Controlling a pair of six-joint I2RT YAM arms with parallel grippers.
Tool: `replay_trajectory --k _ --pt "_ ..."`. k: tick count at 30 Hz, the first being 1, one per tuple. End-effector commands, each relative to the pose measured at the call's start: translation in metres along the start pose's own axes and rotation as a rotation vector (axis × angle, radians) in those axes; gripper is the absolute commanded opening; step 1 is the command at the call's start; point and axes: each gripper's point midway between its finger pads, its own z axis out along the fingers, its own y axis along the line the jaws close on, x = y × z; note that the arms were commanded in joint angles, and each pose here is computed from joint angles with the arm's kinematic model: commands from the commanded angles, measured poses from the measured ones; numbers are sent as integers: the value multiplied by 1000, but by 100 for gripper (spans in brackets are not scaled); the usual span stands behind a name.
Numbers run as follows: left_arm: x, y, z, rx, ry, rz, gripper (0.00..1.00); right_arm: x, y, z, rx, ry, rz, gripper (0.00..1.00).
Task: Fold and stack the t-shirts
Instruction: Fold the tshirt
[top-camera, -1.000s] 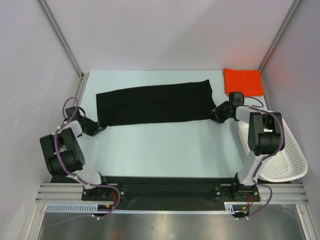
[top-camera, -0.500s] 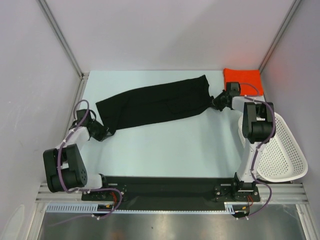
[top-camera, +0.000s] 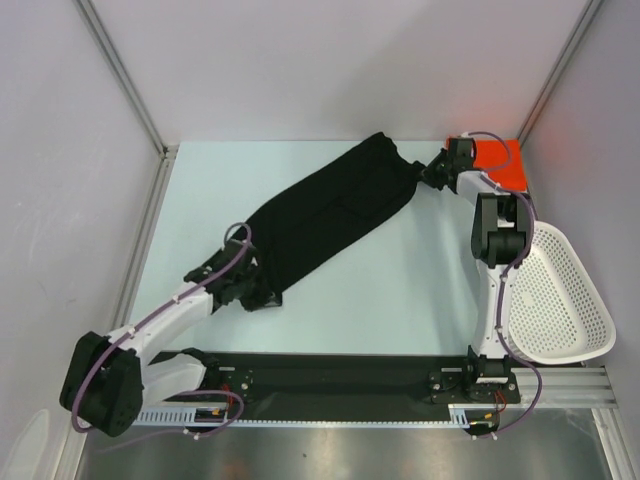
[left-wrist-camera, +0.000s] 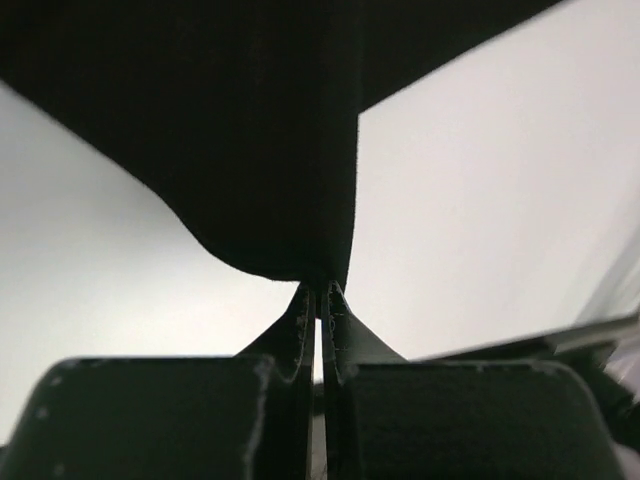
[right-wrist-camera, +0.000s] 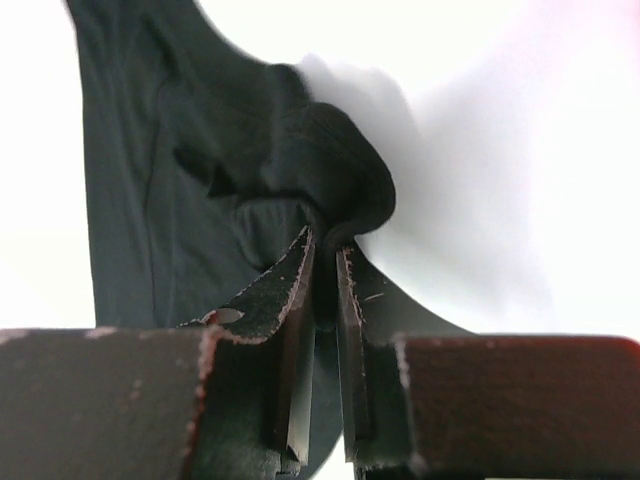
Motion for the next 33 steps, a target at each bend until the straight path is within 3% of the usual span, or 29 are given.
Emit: replay_trajectory --k 1,8,14,22,31,33 --pt "38 1 -4 -23 70 31 0 -15 11 16 -43 -37 -34 15" --pt "115 -23 -10 69 215 189 0 -12 34 39 -100 -34 -49 16" --pt "163 -53 -15 149 253 209 0 -23 42 58 -128 -49 -100 16" --pt "203 -100 6 116 244 260 3 -44 61 87 -260 -120 -34 15" --pt "254 -169 25 226 306 265 5 -67 84 102 -324 -275 -2 11" --pt "257 -179 23 255 313 286 14 -69 84 102 -328 -282 -7 12"
